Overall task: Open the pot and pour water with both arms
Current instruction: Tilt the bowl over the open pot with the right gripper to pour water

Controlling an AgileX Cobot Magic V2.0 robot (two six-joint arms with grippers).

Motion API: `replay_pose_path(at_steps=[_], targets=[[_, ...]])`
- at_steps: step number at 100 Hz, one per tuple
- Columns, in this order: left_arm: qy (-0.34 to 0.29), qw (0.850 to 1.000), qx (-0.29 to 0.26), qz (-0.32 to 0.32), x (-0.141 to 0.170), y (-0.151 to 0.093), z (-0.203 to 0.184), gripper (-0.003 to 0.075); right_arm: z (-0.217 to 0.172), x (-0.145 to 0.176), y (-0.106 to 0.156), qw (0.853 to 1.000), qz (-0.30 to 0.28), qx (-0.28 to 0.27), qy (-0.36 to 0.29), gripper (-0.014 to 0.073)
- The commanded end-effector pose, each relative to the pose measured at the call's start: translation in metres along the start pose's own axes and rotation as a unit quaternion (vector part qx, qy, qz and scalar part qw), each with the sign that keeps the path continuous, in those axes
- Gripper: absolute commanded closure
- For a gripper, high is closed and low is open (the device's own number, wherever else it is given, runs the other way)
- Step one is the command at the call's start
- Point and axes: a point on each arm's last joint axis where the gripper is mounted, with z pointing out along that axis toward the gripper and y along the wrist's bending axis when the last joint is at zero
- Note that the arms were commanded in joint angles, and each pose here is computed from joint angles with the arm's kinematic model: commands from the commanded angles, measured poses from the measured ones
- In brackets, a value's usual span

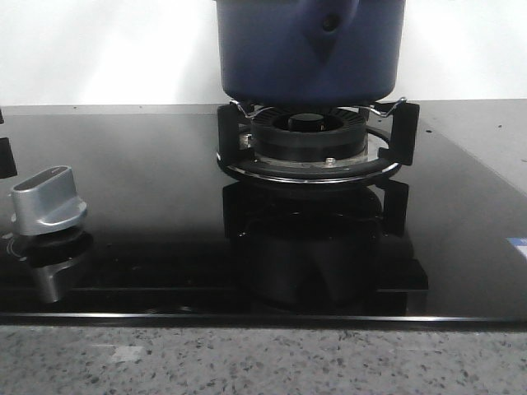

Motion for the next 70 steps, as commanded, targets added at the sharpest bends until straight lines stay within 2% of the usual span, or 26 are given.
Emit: replay_pose_path(at_steps=[1, 26, 39, 70], targets=[[-0.06, 0.998, -0.003, -0.001, -0.035, -0.011, -0.013, 0.0416, -0.035, -0.022, 0.005, 0.992, -0.026, 0.005, -0.125, 0.0641], [-0.06, 0.998, -0.004, -0.001, -0.035, -0.01, -0.013, 0.0416, -0.041, -0.001, 0.007, 0.971, -0.064, 0.008, -0.23, 0.0641], [-0.06, 0.998, -0.004, -0.001, -0.035, -0.01, -0.013, 0.0416, -0.037, 0.012, 0.007, 0.963, -0.083, 0.009, -0.257, 0.0641], [-0.06, 0.998, -0.004, -0.001, -0.035, -0.01, -0.013, 0.0416, -0.023, 0.037, 0.009, 0.929, -0.104, -0.012, -0.356, 0.0641]])
